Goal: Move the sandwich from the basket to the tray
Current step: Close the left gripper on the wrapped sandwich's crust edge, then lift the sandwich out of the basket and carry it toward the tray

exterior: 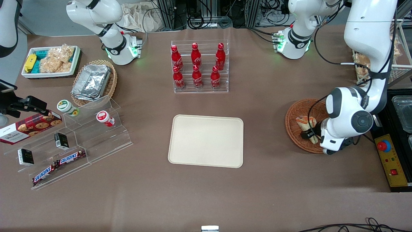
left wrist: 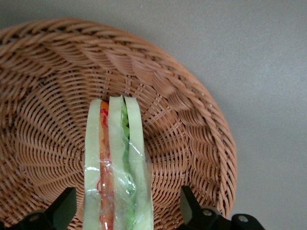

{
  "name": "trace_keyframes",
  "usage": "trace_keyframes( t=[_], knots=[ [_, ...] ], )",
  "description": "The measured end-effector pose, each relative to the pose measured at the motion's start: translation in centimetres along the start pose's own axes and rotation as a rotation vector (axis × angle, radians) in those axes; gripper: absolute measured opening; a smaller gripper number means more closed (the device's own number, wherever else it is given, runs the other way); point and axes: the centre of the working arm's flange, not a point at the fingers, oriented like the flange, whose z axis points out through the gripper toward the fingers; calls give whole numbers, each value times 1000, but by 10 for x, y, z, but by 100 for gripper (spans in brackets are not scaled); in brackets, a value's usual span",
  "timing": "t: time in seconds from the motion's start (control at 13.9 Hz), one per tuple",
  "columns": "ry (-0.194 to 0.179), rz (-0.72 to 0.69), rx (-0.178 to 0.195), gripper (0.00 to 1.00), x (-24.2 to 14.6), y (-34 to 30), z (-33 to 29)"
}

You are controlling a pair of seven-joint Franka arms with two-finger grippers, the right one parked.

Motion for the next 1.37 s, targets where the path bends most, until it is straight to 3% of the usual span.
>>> trace_keyframes(
  t=[0.22, 0.29, 0.5, 0.79, 1.01, 1.23, 1.37],
  knots=[
    [12, -3, -5, 94, -6, -5, 10],
    [15, -4, -7, 87, -8, -6, 12],
    [25, -6, -12, 52, -9, -9, 4],
    [34, -2, -17, 21, -10, -9, -31],
    [0, 3, -2, 20, 0, -1, -110],
    [25, 6, -18, 20, 7, 4, -202],
    [49, 21, -33, 16, 5, 12, -226]
  ],
)
